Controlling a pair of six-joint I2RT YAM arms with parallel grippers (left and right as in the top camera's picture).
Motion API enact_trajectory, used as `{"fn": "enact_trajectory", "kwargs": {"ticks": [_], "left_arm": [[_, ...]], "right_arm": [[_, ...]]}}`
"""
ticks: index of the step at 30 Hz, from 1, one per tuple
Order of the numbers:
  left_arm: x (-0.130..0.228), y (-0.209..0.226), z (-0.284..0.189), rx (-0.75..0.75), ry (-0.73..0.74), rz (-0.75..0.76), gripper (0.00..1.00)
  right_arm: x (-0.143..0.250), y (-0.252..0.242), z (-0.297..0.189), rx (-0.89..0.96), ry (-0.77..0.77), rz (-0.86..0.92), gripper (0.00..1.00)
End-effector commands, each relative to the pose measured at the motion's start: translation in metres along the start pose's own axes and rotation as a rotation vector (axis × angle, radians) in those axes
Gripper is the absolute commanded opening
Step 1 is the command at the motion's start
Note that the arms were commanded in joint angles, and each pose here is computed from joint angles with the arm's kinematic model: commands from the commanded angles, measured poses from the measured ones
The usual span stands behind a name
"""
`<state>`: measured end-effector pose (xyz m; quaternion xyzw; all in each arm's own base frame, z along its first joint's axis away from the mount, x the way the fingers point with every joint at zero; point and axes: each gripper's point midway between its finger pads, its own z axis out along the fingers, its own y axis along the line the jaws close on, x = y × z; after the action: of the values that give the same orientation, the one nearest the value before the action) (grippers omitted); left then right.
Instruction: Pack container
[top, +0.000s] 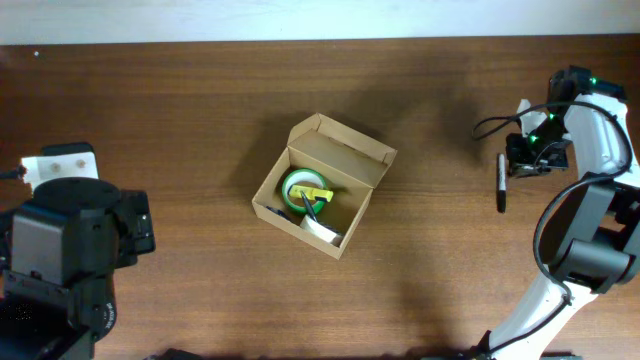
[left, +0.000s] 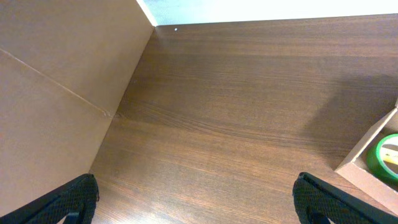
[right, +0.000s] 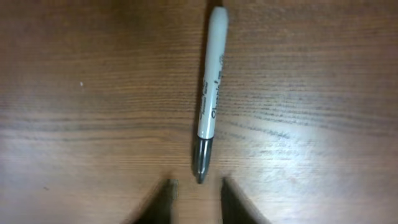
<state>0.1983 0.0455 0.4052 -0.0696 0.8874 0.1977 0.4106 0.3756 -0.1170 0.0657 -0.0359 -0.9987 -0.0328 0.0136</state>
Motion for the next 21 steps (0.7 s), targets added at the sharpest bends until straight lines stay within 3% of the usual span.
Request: {"fn": "enact_trajectory", "kwargs": {"ticks": [1,4,21], "left_arm": [[0.0,0.003,0.001,-0.022,0.002,0.017,0.99],[0.0,0.003,0.001,-0.022,0.002,0.017,1.0],[0.0,0.003,0.001,-0.021,0.002,0.017,0.99]], "right_arm": [[-0.005,0.001,-0.012,-0.003,-0.04,0.009,0.39],[-0.003,0.001,-0.005,-0.008,-0.02,0.011,0.46],[0.015,0.001,0.053,-0.039,0.132,0.019,0.46]]}}
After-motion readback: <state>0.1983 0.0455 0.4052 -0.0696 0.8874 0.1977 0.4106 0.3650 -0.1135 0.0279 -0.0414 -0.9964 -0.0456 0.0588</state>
